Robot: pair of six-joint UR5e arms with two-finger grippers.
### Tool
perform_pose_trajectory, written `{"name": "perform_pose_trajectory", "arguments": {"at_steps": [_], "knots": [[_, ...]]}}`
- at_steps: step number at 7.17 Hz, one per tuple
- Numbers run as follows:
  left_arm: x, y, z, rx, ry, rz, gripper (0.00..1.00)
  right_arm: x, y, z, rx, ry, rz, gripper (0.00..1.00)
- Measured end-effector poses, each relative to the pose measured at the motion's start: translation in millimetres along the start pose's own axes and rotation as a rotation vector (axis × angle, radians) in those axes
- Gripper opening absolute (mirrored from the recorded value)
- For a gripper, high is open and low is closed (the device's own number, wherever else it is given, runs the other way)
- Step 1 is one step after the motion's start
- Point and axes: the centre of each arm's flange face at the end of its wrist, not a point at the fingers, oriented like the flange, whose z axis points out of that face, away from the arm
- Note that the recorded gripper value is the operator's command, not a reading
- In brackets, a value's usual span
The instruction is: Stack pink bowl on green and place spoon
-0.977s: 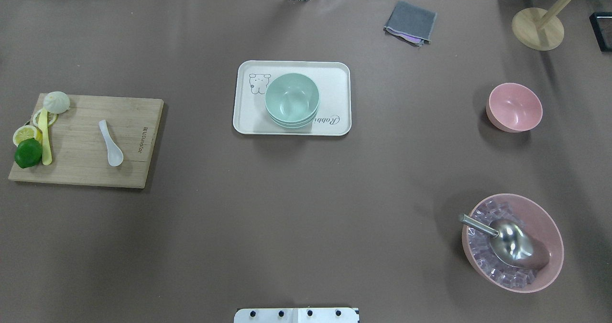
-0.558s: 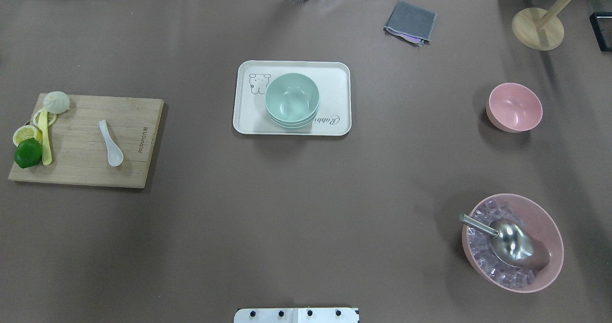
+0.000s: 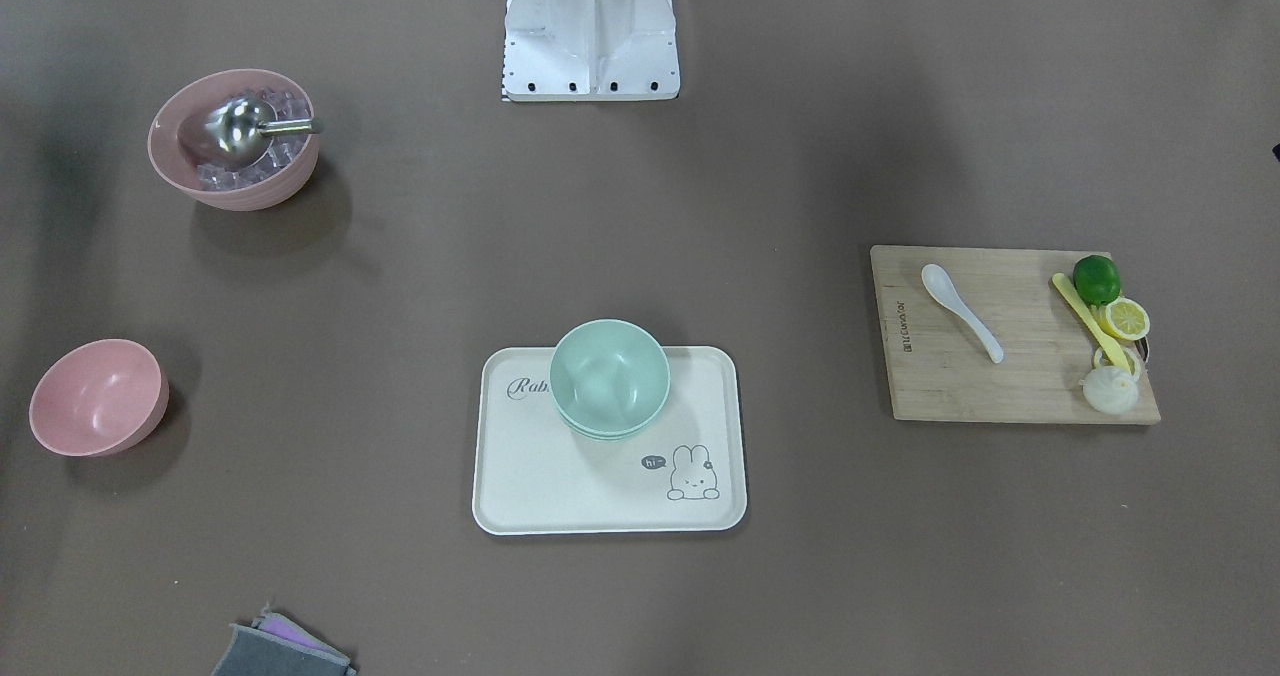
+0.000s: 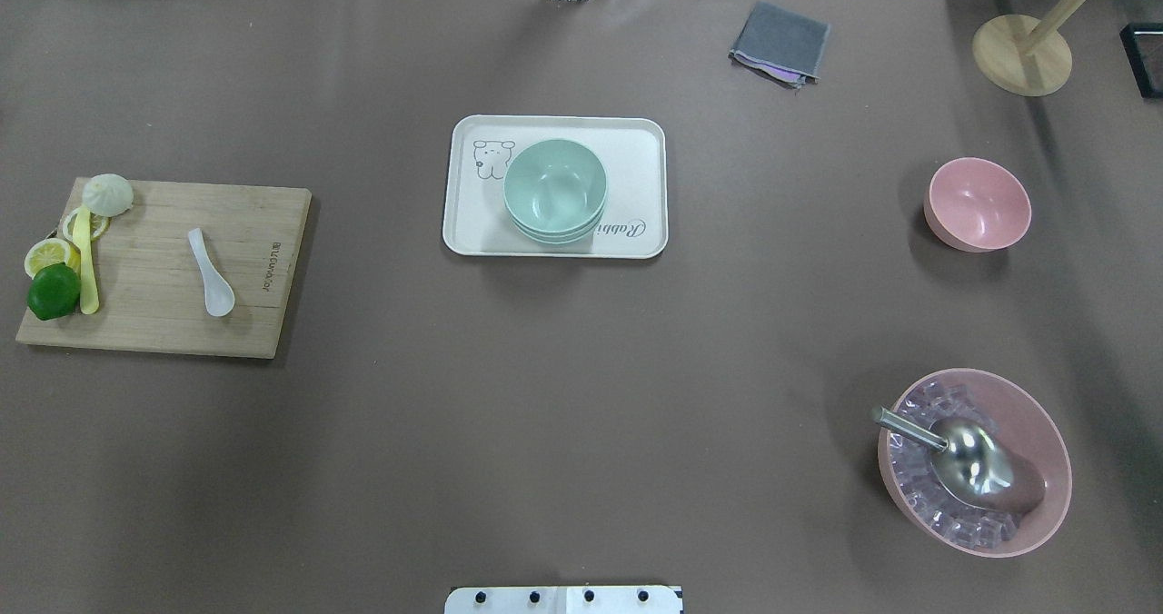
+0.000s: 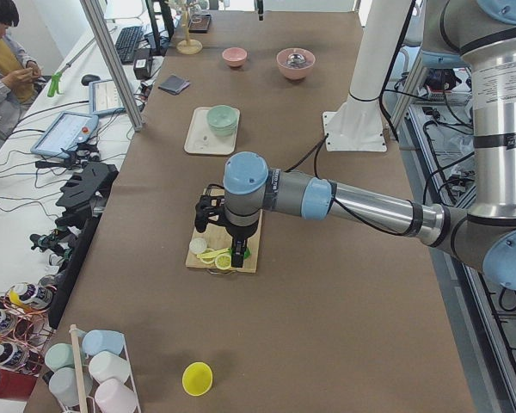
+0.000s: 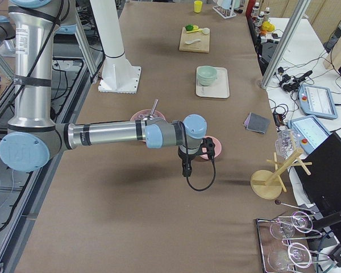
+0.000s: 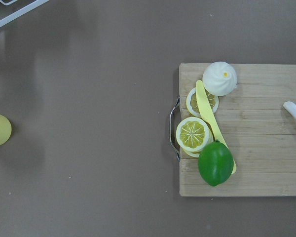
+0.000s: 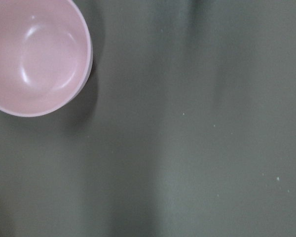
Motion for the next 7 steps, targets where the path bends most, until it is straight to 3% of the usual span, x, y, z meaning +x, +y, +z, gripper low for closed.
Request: {"name": "perform_pose_trajectory", "arguments": {"at_steps": [2, 4, 5, 6, 7], "knots": [[21, -9, 10, 0.001, 0.016, -0.026, 0.98, -13, -56, 29, 0.023, -0.013, 0.025, 0.94], [26, -10, 13, -0.003, 0.019, -0.027, 0.98, -50, -96, 59, 0.000, -0.023, 0.026, 0.93], [28, -10, 15, -0.007, 0.018, -0.026, 0.98, -63, -119, 72, -0.013, -0.023, 0.016, 0.76], [29, -10, 17, -0.011, 0.017, -0.023, 0.98, -71, -135, 80, -0.021, -0.019, 0.010, 0.17], [29, -10, 19, -0.015, 0.015, -0.021, 0.98, -73, -141, 86, -0.028, -0.013, 0.009, 0.00]]}}
